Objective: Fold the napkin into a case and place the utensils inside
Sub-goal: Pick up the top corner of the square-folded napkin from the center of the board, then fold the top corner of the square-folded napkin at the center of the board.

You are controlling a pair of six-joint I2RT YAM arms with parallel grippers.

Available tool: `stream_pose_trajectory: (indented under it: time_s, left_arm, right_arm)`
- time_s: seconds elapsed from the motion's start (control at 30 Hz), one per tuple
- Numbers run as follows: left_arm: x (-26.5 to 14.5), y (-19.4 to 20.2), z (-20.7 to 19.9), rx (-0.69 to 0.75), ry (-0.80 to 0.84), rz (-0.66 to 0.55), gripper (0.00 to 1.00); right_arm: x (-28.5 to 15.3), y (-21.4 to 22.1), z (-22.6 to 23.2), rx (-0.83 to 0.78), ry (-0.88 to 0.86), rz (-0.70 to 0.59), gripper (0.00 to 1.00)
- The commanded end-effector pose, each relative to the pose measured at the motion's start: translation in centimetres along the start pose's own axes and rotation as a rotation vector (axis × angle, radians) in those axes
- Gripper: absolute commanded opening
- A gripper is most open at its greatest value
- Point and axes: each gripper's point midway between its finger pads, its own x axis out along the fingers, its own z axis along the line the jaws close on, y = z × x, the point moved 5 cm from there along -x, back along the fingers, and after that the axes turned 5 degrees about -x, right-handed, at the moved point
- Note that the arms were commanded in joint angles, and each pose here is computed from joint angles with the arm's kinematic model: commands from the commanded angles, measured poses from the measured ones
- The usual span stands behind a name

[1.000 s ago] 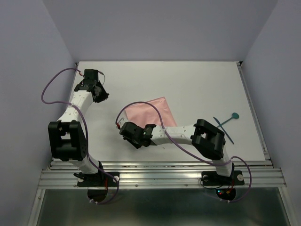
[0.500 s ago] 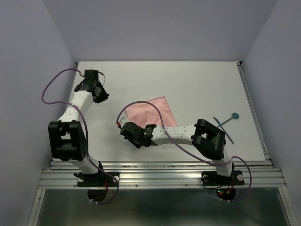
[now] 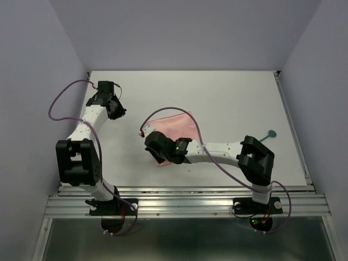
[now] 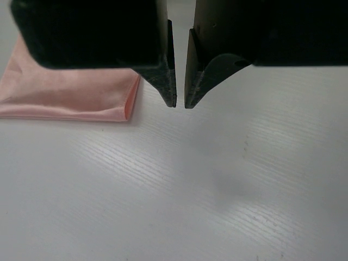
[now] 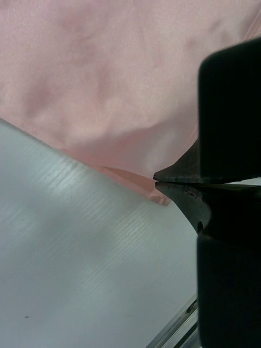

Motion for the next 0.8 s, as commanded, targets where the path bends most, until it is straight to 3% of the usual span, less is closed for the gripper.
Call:
stream_pose_trajectory:
  time_s: [0.0, 0.33, 0.77]
  left_arm:
    - [-0.4, -0.2, -0.1, 0.015, 0.016, -0.022, 0.23]
    - [-0.5, 0.2, -0.4, 0.015, 0.047, 0.001, 0.23]
    - [-0.4, 0.6, -0.4, 0.025, 0.060, 0.017, 0.23]
  right_arm:
    - [-0.8, -3.1, -1.8, 0.106, -0.042, -0.108, 0.01]
    - [0.9, -5.1, -8.0, 0.332, -0.111, -0.145, 0.01]
    - [3.1, -3.4, -15.9, 0.616, -0.089, -0.145, 0.01]
